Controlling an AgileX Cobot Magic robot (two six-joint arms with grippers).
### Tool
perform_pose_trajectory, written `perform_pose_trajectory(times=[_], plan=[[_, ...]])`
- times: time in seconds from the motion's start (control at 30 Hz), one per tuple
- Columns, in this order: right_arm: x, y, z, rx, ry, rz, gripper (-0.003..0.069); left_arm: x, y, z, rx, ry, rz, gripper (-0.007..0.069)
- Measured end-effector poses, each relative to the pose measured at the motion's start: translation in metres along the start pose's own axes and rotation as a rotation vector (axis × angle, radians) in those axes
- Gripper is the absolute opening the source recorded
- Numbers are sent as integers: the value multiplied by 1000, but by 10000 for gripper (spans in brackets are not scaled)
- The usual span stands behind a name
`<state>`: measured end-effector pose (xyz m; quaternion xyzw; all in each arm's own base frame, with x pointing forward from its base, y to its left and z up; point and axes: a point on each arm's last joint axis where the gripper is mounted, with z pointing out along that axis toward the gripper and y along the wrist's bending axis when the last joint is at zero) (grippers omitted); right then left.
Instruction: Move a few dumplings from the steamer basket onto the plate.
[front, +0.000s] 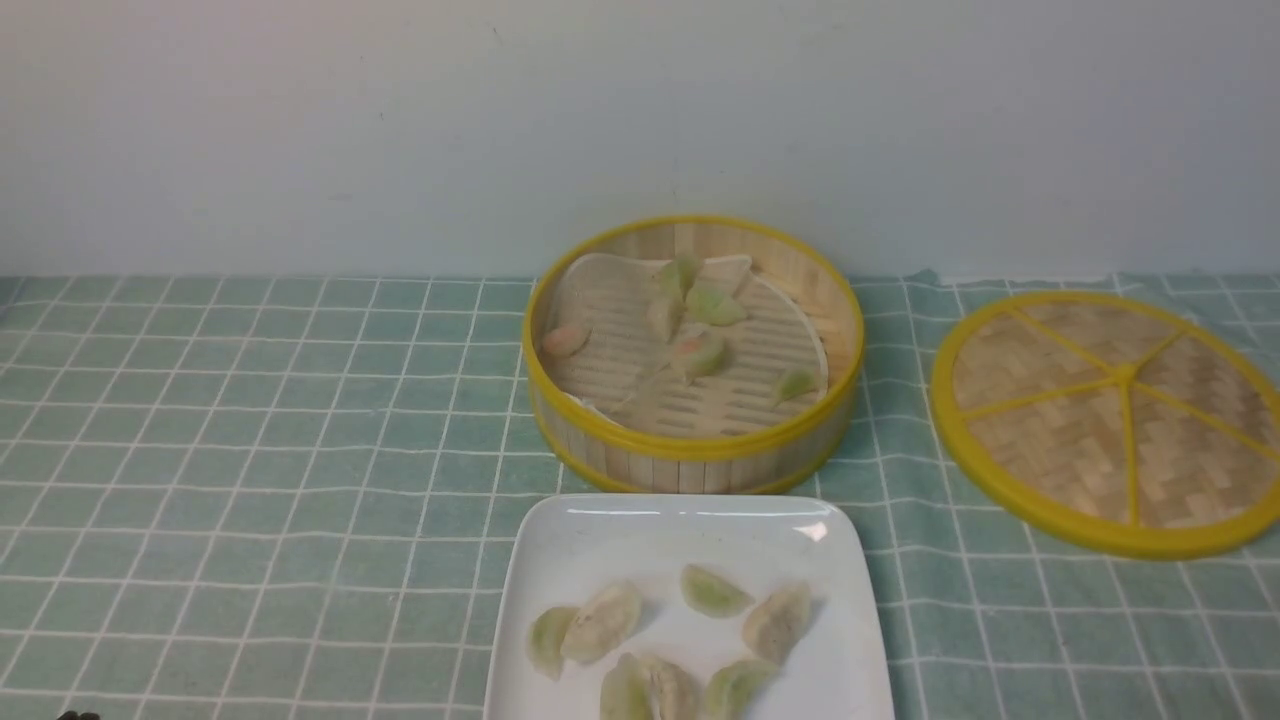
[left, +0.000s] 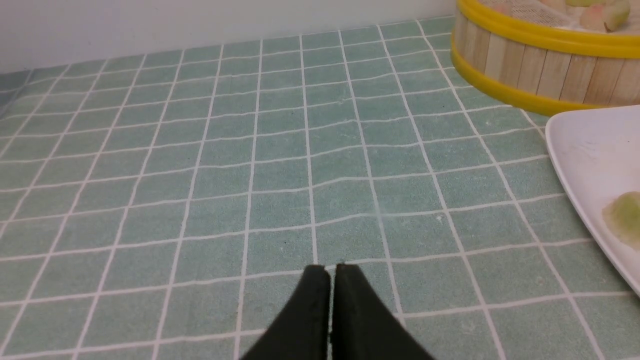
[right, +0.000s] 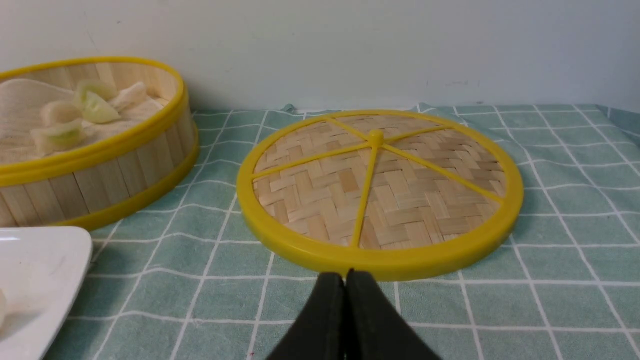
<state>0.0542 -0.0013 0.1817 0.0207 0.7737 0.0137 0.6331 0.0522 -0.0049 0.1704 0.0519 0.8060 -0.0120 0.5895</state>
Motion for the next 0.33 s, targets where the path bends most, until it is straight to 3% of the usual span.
perform_pose_trajectory(times=[0.33], plan=[[0, 0, 0, 0, 0, -14, -14, 0, 0, 0, 0, 0, 0, -6]])
